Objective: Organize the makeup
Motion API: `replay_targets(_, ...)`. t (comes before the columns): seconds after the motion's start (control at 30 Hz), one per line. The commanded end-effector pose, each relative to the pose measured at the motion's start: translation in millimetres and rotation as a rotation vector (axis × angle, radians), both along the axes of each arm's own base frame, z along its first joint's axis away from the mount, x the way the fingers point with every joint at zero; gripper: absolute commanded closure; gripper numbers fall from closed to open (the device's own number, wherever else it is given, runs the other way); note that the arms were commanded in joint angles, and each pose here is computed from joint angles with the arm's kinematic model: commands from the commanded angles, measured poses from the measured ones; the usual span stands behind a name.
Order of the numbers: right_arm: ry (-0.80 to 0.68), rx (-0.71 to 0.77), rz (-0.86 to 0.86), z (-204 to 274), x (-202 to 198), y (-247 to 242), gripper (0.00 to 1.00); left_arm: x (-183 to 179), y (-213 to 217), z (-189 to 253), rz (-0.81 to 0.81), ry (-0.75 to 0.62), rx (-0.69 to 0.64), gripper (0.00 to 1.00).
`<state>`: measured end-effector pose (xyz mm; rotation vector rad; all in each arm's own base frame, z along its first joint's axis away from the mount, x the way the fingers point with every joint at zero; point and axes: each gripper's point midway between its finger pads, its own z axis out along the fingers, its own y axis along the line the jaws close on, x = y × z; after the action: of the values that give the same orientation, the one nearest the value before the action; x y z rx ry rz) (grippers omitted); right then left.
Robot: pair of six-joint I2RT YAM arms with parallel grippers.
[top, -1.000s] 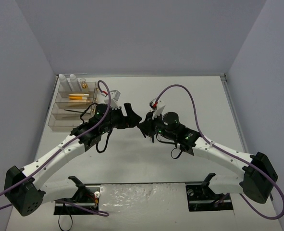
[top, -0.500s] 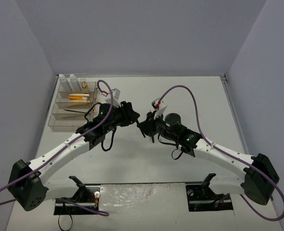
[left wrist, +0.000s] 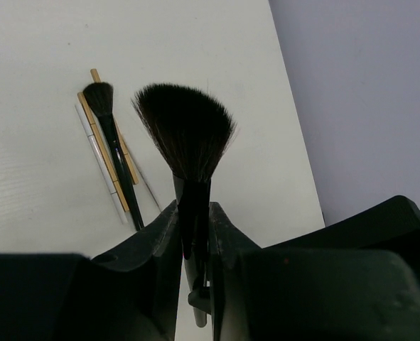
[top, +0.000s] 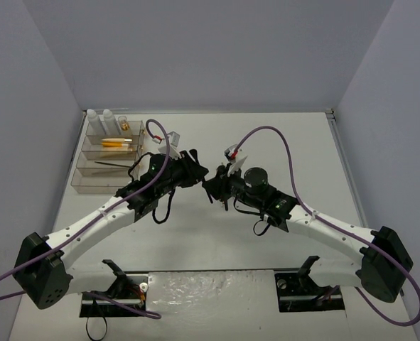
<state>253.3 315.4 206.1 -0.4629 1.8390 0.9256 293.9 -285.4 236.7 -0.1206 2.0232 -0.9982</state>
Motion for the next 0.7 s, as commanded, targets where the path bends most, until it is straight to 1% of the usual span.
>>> replay_targets(0.0,-0.072,0.079,-0.05,28.4,11.2,0.6,0.52,12.1,0.3,29.9,0.041,-0.075,-0.062,1.0)
replay_targets(0.13,-0.063,0.034,-0.101,20.0,17.7,-8.7,0.22,26.0,21.9,22.7,0.117,-0.053,-0.04,1.0)
replay_targets(0.17,-0.06,0.01,-0.126,16.9,21.0,-13.5,0.16,30.7,30.0,20.8,0.141,-0.042,-0.04,1.0)
replay_targets(0.23,-0.063,-0.031,-0.163,12.6,25.6,-22.2,0.06,48.4,59.7,17.8,0.225,-0.022,-0.042,1.0)
replay_targets(0.27,-0.071,-0.062,-0.199,9.9,29.1,-30.0,0.04,51.3,68.4,17.0,0.244,-0.015,-0.046,1.0)
replay_targets(0.33,-0.08,-0.095,-0.232,7.9,32.0,-39.2,0.01,66.6,103.9,15.0,0.337,-0.006,-0.038,1.0)
replay_targets(0.43,-0.087,-0.155,-0.276,-0.6,34.9,-53.0,0.0,80.6,147.6,14.6,0.452,0.001,-0.032,1.0)
replay_targets(0.53,-0.088,-0.19,-0.291,-8.2,35.5,-60.0,0.0,96.9,211.8,6.5,0.621,0.035,-0.051,1.0)
replay_targets(0.6,-0.087,-0.208,-0.292,-13.7,35.7,-62.9,0.0,103.3,238.4,2.6,0.706,0.048,-0.095,1.0)
replay_targets(0.67,-0.086,-0.219,-0.291,-18.0,36.4,-65.0,0.0,111.8,279.3,-6.3,0.826,0.059,-0.136,1.0)
